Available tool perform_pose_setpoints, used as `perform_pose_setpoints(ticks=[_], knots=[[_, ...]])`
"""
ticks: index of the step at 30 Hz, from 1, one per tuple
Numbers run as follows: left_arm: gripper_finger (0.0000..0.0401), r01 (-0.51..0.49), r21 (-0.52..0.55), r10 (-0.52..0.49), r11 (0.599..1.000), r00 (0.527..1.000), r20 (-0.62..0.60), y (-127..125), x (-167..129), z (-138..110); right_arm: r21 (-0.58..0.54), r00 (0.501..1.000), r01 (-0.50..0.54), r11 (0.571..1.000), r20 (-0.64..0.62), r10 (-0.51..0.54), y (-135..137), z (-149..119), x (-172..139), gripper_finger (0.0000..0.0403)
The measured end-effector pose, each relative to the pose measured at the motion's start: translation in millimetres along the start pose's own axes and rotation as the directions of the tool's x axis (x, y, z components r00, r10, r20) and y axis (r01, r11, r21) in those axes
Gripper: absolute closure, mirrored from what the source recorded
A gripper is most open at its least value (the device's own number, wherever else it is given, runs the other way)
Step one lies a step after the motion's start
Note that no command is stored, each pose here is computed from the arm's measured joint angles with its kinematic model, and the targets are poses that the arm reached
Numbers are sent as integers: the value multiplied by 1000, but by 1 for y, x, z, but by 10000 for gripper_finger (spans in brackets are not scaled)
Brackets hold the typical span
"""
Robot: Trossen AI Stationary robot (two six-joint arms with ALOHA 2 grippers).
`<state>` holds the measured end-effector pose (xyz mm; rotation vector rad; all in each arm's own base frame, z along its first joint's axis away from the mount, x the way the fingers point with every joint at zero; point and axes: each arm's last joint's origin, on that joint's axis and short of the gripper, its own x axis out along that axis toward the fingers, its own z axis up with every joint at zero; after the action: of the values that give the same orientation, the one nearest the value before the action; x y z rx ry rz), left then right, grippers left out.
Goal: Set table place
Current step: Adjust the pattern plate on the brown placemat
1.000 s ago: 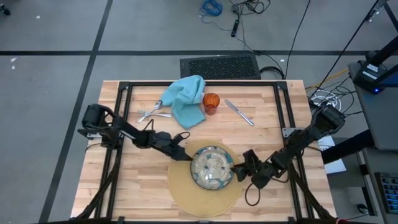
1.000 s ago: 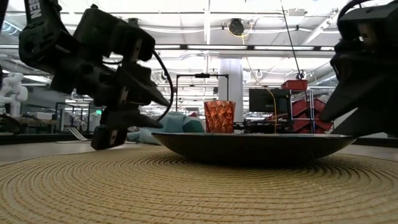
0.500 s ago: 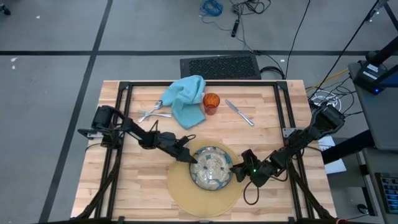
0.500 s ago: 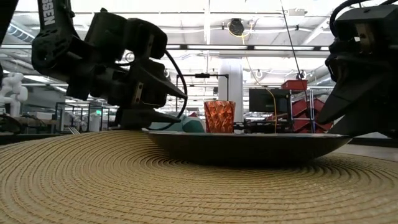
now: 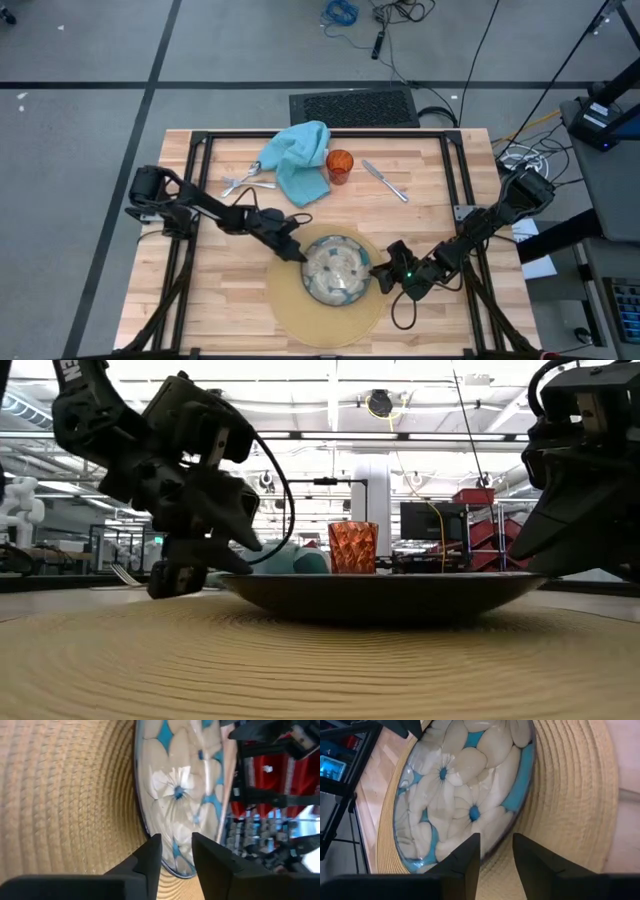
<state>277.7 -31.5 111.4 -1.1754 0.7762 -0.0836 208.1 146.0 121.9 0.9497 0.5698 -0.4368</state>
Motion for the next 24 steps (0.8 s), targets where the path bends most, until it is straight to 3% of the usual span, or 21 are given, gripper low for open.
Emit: perform_pose_setpoints(ticks=[4,10,17,24], knots=[[323,-33,31,33,999,999,2,-1,-4,-1,-12,1000,-3,1000,-19,2,0,0,0,299],[324,31,77,-34,997,998,46,-16,-5,6,-8,1000,0,1000,-14,0,0,2,2,299],[324,-35,83,37,996,999,-15,-9,-4,0,-13,999,0,1000,-35,-1,0,6,6,298],[324,0,111,5,994,999,-44,-15,-6,-4,-11,999,17,1000,-44,-17,-2,7,12,298]])
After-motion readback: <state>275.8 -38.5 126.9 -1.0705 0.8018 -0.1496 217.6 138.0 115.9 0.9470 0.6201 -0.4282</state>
